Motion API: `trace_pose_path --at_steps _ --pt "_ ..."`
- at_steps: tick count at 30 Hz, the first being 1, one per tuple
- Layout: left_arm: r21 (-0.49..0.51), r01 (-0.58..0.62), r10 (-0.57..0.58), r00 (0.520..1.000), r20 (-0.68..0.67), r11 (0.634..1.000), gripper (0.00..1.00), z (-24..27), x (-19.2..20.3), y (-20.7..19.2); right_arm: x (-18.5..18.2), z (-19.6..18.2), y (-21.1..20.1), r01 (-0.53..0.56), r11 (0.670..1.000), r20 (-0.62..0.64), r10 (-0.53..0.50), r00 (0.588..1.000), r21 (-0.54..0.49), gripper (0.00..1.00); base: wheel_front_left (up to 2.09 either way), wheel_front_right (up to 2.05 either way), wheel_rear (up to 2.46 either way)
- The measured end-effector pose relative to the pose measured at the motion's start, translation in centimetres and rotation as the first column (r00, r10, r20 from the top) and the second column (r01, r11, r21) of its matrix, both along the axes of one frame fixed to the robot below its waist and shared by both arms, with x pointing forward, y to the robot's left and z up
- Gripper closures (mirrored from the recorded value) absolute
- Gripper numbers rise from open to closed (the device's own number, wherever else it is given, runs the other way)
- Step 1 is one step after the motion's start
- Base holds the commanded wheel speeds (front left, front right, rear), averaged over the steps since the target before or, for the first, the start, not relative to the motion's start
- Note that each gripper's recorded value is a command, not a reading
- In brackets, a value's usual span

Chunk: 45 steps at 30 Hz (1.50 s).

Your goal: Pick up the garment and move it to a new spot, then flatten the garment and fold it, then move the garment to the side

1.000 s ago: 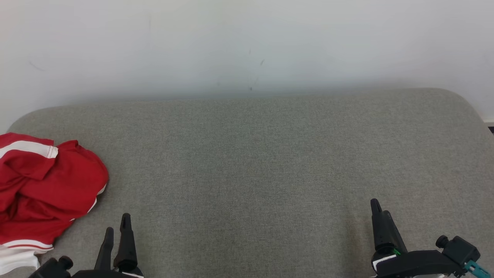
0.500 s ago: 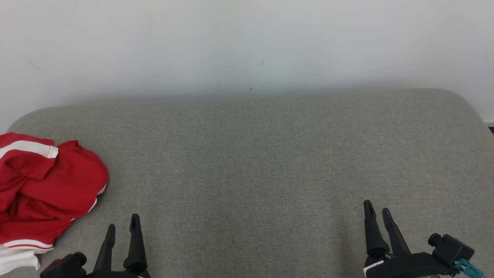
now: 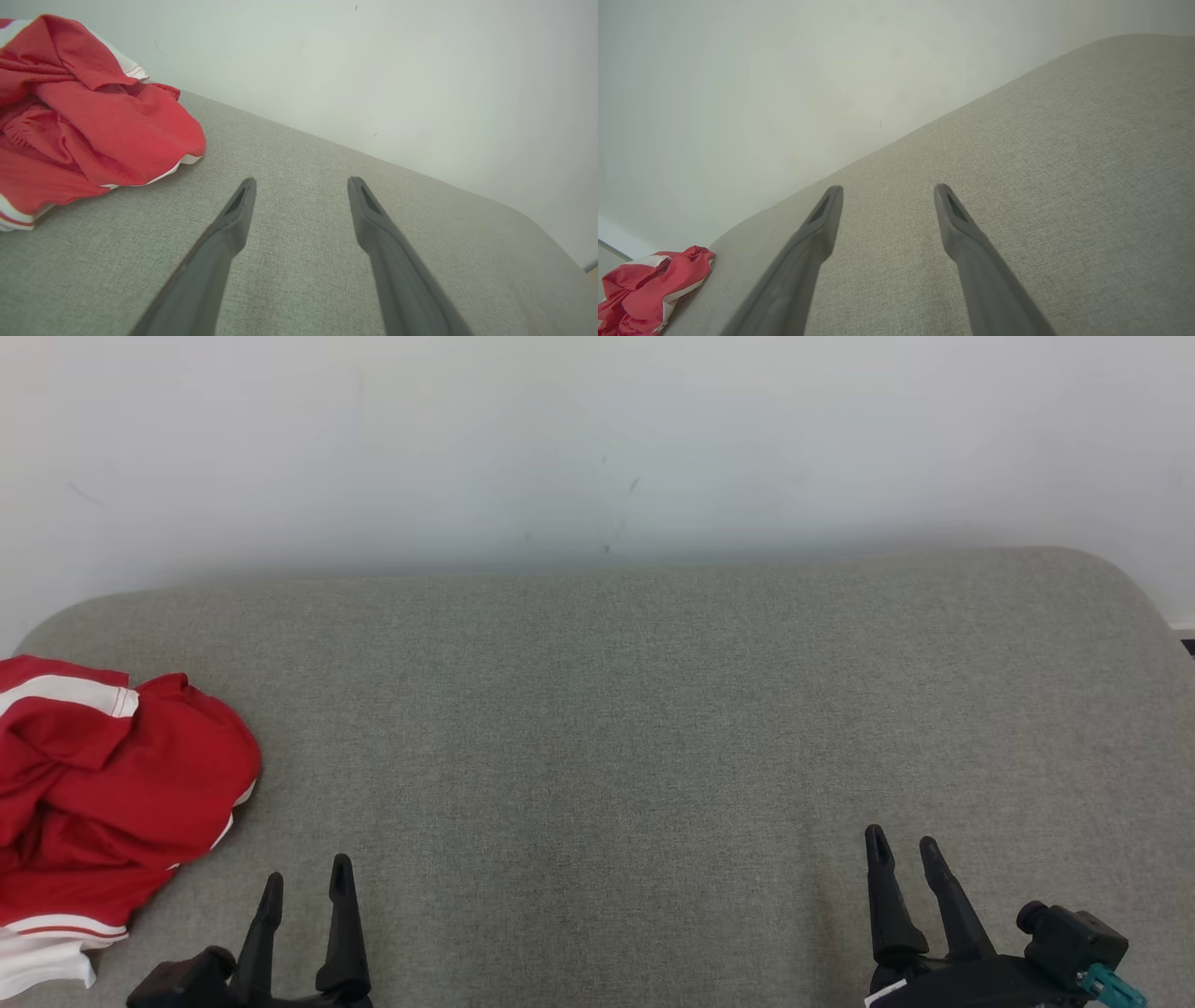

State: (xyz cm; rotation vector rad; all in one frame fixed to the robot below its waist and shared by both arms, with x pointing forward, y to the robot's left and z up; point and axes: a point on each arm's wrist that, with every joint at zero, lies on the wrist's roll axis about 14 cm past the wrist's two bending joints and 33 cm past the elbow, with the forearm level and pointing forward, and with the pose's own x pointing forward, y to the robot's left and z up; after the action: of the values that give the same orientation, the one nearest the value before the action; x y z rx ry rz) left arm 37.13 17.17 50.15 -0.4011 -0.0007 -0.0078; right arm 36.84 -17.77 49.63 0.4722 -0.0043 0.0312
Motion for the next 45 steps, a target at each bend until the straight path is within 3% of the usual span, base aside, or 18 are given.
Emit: trace_pose_path --at_steps 21,45 --pt "0.181 -0.003 -0.008 0.998 0.056 0.983 0.00 0.9 -0.2 -0.2 -0.2 0.1 0.2 -0.012 0.985 0.029 0.018 0.999 -0.174 0.00 0.00 0.00 0.00" --pt "0.295 0.014 -0.035 0.997 0.066 0.955 0.00 0.2 -1.0 0.2 -0.8 0.3 -0.5 0.010 0.952 0.058 0.008 0.998 -0.306 0.00 0.00 0.00 0.00"
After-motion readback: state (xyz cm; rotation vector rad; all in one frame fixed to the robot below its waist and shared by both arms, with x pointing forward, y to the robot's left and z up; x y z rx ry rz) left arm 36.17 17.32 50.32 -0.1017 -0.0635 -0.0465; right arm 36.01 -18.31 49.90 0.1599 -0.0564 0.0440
